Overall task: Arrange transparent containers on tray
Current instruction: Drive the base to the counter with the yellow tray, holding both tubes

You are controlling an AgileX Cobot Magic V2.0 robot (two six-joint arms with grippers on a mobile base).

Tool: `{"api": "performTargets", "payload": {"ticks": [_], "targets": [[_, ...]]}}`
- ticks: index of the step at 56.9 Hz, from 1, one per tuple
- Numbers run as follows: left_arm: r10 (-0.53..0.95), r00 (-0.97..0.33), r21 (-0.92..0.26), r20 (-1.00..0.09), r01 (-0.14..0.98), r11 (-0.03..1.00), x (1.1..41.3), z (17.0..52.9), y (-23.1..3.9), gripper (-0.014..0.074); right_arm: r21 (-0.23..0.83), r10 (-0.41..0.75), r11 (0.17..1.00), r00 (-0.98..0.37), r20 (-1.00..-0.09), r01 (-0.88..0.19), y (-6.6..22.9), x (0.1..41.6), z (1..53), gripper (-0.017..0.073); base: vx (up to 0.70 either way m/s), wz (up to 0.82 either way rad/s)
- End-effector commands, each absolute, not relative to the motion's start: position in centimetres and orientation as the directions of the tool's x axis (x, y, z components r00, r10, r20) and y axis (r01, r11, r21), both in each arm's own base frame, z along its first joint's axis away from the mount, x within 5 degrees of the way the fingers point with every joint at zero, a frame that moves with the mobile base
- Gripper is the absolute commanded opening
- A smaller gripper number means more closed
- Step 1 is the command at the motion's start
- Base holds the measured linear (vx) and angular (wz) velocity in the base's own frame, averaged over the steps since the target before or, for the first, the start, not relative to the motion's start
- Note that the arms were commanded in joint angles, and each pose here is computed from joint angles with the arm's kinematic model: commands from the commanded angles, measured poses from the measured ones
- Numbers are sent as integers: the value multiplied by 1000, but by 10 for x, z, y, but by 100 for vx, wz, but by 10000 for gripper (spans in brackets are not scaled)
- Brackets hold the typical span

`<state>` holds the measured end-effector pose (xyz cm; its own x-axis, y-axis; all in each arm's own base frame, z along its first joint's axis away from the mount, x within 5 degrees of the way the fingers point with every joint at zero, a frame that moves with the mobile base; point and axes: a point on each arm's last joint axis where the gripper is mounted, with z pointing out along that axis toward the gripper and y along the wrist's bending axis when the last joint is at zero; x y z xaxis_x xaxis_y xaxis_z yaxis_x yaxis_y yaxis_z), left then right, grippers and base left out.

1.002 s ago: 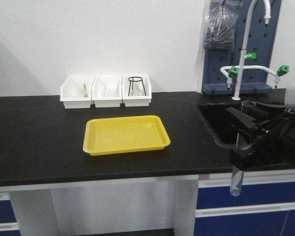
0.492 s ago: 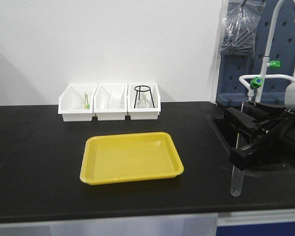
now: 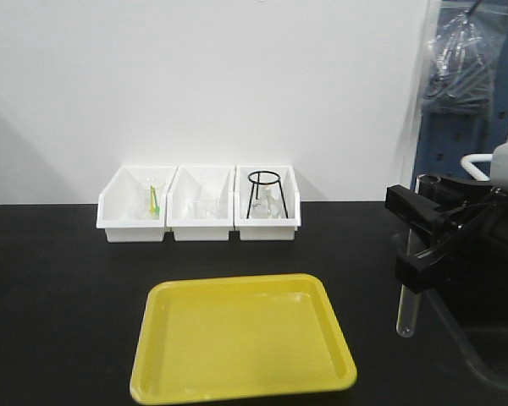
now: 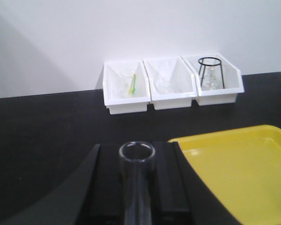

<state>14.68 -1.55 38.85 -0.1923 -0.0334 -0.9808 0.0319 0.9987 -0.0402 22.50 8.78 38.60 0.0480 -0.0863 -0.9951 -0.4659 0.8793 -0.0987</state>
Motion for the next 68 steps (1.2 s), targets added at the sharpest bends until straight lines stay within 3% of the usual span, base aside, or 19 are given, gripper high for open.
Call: {"api": "performTargets", "payload": {"ticks": [1,32,68], "targets": [[-39,-98,-46,-994,68,997,146,405,-18,-3,-106,-58,868,111,-992,-486,88,219,402,-12,37,10],[-39,-98,-46,-994,68,997,146,405,-18,-3,-106,-58,868,111,-992,-486,88,219,402,-11,28,5],[-39,-98,-46,-994,68,997,146,405,-18,-3,-106,-58,868,111,-992,-486,88,219,402,-11,3,-1]]}}
